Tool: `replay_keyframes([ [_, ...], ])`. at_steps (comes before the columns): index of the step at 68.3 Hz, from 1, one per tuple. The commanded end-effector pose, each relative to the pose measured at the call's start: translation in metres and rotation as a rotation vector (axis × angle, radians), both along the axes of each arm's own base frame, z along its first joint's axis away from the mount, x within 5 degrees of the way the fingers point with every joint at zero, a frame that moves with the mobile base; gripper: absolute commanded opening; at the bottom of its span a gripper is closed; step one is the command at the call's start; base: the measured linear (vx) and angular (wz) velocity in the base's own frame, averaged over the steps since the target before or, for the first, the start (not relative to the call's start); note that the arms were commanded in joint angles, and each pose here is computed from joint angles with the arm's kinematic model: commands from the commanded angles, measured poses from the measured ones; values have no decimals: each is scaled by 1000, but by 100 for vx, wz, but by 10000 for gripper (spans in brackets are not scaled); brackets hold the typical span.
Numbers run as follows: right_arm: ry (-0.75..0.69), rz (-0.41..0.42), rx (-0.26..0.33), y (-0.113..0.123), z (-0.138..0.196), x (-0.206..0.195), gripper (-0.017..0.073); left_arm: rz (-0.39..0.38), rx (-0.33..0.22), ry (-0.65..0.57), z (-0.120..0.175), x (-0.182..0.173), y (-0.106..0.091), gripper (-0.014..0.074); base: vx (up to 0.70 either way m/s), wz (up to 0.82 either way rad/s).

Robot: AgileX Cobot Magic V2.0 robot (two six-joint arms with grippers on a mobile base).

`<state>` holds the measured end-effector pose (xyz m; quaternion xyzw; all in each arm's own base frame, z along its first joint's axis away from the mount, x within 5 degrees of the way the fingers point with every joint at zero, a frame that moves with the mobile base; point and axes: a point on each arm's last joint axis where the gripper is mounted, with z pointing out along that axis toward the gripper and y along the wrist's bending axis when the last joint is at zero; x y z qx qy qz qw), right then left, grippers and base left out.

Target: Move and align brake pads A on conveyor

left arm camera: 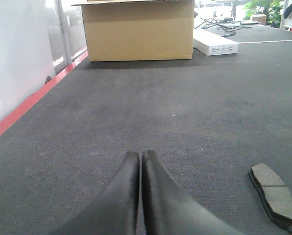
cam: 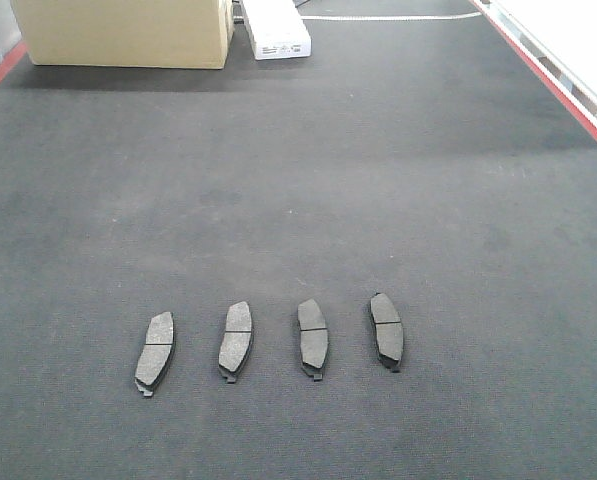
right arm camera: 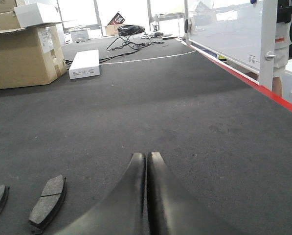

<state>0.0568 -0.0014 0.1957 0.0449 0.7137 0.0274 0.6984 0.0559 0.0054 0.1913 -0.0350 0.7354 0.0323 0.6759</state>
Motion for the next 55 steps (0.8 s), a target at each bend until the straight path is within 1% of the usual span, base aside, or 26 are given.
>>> replay_keyframes([
  [1, -62, -7, -4, 0, 0, 0, -8, 3, 0, -103, 11, -1, 0, -6, 0, 0],
  [55, -61, -7, -6, 0, 0, 0, -8, 3, 0, -103, 11, -1, 0, -6, 0, 0],
])
